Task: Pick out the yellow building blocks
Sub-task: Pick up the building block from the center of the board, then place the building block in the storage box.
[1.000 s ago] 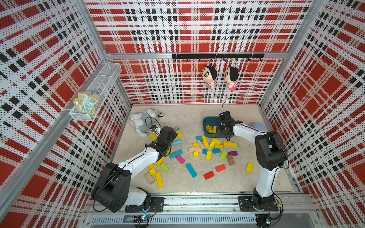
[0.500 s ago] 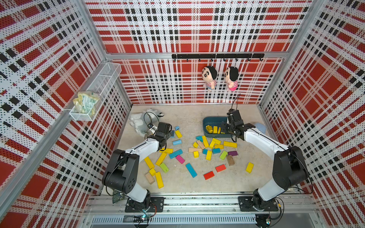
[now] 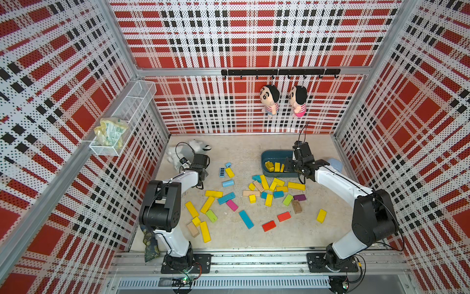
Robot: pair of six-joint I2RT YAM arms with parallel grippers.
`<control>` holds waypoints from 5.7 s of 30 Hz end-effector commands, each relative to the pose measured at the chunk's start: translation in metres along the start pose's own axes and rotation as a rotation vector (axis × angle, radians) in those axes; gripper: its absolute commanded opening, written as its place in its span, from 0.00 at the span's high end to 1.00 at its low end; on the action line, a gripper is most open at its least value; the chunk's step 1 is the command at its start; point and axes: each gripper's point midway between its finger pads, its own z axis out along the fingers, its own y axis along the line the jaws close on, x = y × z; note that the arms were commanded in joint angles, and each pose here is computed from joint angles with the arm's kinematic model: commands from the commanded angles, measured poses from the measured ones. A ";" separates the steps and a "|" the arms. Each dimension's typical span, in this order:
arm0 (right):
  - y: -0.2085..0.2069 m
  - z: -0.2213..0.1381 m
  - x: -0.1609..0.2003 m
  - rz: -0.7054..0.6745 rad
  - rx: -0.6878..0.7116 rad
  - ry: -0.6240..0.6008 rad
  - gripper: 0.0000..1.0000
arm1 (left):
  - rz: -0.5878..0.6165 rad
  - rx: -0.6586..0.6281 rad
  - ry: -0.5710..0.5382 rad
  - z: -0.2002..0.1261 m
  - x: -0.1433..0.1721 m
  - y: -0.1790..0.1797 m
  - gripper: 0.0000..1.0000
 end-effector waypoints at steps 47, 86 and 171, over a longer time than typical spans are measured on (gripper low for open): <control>0.065 -0.041 -0.024 0.021 -0.367 -0.033 0.49 | 0.209 0.797 -0.150 -0.180 0.038 -0.189 1.00; 0.118 -0.131 0.018 -0.267 -0.771 0.287 0.51 | 0.811 1.306 -0.766 -0.352 0.164 -0.235 1.00; -0.009 0.013 -0.032 0.294 -0.028 0.018 0.41 | -0.007 -0.152 0.119 -0.045 0.069 0.110 0.21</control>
